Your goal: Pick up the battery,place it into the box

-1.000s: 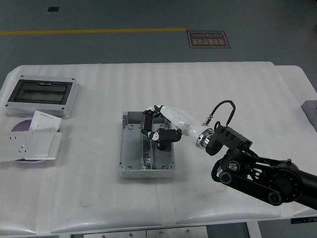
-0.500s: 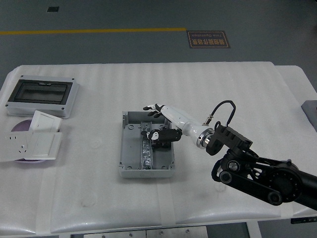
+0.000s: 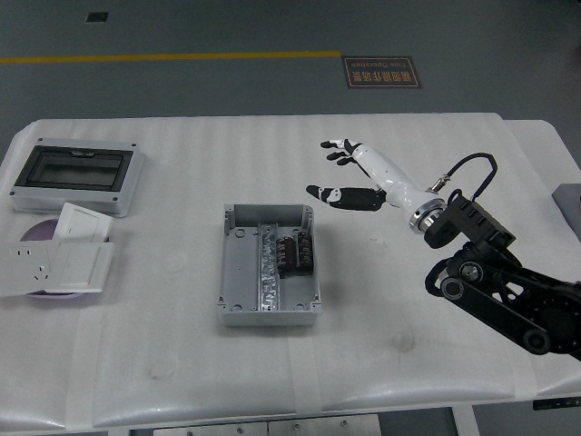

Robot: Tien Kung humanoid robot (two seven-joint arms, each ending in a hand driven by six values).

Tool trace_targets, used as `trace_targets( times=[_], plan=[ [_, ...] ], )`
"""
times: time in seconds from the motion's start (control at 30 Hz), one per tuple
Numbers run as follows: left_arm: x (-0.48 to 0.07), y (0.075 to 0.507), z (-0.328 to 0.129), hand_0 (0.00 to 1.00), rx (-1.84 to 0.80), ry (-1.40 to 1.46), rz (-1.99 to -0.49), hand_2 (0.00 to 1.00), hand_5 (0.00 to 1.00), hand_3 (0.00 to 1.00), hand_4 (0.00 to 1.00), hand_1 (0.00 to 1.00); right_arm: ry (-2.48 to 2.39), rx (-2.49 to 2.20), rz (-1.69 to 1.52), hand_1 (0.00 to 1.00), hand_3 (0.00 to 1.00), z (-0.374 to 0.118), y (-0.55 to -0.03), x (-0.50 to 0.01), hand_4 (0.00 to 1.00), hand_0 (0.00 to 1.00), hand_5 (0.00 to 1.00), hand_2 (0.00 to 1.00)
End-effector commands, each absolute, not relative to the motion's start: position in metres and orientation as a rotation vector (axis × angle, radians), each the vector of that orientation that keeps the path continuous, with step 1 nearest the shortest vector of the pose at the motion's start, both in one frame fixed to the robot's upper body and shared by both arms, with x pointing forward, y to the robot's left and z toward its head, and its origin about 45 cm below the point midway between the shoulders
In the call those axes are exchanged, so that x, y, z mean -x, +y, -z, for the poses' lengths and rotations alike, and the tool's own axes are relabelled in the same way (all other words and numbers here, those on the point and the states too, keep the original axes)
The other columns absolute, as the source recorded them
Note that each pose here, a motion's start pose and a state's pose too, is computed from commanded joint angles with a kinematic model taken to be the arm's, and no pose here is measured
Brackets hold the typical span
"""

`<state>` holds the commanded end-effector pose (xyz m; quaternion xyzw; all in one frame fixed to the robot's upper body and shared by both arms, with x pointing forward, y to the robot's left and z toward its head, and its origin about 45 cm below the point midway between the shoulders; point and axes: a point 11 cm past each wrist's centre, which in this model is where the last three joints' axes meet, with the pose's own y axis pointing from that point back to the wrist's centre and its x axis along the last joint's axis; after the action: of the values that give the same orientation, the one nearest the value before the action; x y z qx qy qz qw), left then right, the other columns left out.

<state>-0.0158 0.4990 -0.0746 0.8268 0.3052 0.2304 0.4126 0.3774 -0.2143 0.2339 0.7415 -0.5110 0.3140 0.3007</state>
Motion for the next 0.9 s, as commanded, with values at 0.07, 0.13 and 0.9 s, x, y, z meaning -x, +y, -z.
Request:
trace_targets(
  times=[0.07,0.13,0.9],
  plan=[
    [0.012,0.500,0.074,0.653,-2.079,0.760,-0.583,0.595,0.002,0.618,0.616,0.666,-1.403,-1.947,-0.831,0.792,0.886,-0.238,-0.225,-0.379,0.880,0.859,0.534,0.805],
    [0.008,0.501,0.073,0.653,-2.080,0.752,-0.587,0.595,0.002,0.617,0.617,0.667,-1.453,-1.926,-0.822,0.791,0.884,-0.242,-0.236,-0.380,0.890,0.854,0.544,0.805],
    [-0.010,0.509,0.069,0.653,-2.084,0.720,-0.611,0.596,0.002,0.618,0.619,0.667,-1.766,-1.811,-0.642,0.780,0.869,-0.236,-0.311,-0.364,0.899,0.828,0.552,0.795]
  ],
)
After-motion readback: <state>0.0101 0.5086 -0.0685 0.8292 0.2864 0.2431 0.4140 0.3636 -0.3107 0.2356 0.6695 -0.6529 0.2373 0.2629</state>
